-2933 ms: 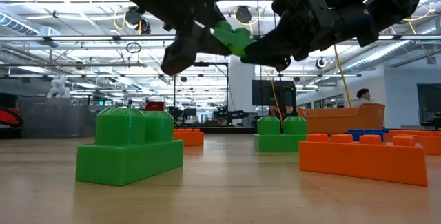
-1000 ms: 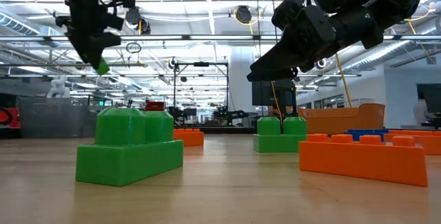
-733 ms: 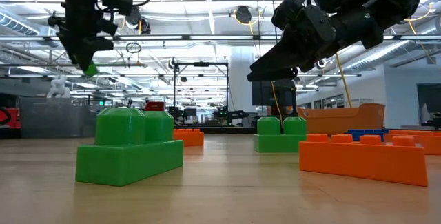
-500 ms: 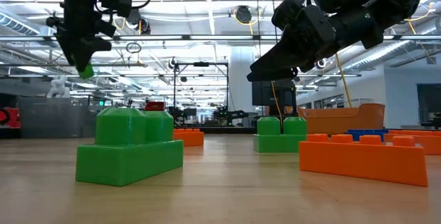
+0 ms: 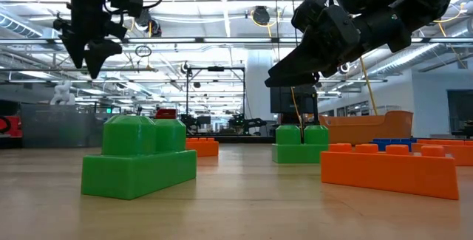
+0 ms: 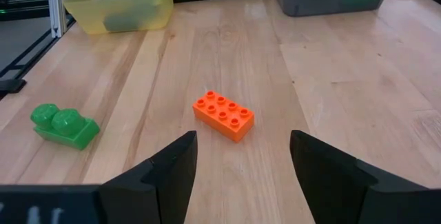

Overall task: Sort & place blocks by color
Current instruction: Put the blue game piece into the yellow bin

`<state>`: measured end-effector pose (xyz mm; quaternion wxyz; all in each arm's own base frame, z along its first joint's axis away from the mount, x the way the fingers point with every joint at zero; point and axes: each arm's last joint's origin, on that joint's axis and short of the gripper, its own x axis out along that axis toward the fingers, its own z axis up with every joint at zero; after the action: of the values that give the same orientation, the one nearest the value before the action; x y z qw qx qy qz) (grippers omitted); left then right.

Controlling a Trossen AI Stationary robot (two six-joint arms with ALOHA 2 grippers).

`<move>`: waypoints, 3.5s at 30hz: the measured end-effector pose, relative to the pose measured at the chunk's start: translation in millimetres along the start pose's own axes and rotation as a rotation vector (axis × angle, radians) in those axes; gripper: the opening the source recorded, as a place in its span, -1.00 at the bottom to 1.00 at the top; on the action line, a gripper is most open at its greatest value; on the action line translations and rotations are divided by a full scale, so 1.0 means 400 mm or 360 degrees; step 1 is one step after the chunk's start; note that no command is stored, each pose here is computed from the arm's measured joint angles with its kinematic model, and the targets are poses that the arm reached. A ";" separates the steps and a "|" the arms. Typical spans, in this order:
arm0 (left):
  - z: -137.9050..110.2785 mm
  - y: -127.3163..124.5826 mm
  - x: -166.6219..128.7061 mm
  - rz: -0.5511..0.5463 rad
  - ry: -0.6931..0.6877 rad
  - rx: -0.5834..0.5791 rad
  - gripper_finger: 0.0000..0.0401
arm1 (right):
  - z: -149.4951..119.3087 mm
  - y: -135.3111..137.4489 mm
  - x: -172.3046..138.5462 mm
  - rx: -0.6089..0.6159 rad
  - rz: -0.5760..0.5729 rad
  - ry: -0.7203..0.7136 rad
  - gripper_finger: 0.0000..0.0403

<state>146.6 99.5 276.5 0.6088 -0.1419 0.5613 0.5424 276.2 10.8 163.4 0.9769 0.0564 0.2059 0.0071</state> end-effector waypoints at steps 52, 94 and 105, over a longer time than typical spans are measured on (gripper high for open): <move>-0.137 -0.579 -0.117 -0.1330 -0.0618 0.0930 0.36 | 0.015 0.004 -0.182 0.0059 -0.0337 0.1151 0.10; -0.166 -0.591 -0.135 -0.1078 -0.0891 0.0872 0.36 | -0.128 0.024 -0.078 0.0124 -0.0554 0.1568 -0.40; -0.166 -0.596 -0.144 -0.1091 -0.0961 0.0923 0.36 | -0.025 0.035 -0.020 0.0112 -0.0405 0.0774 -0.40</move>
<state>319.4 -69.9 199.0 0.8993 0.0192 0.4095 0.1521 264.8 25.4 159.0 0.8892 0.0607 0.4401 -0.1094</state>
